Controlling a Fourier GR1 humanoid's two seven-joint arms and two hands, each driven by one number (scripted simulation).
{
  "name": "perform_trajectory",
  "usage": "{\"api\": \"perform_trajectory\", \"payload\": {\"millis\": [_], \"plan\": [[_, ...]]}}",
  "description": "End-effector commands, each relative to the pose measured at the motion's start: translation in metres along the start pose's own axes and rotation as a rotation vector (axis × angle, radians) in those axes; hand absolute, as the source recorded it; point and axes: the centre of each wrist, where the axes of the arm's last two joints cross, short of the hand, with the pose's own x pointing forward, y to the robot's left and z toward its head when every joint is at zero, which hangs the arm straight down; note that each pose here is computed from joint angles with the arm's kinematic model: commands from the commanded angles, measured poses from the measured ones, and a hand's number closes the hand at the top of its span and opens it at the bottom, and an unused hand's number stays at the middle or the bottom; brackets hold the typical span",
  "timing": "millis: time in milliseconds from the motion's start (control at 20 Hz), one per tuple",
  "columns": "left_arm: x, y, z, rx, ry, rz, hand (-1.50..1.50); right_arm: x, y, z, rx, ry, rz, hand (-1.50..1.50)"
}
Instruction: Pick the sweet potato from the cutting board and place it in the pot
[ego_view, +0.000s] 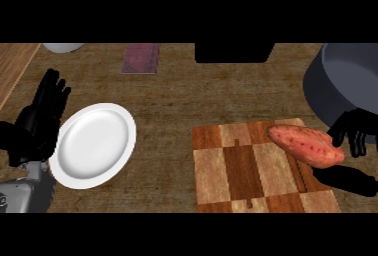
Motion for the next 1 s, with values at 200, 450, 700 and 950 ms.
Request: {"api": "perform_trajectory", "payload": {"millis": [200, 450, 700, 950], "plan": [[-0.004, 0.004, -0.002, -0.024, 0.009, 0.01, 0.0, -0.038, -0.057, -0.05, -0.158, 0.106, -0.036, 1.5], [0.007, -0.001, -0.01, -0.011, 0.001, 0.008, 0.0, -0.073, -0.063, -0.061, -0.18, 0.136, -0.079, 1.5], [0.003, -0.008, 0.003, -0.031, -0.003, 0.021, 0.0, -0.13, -0.061, -0.076, -0.175, 0.183, -0.113, 1.5], [0.001, 0.003, -0.008, -0.041, -0.003, 0.001, 0.0, -0.146, -0.059, -0.114, -0.218, 0.165, -0.006, 1.5]]}}
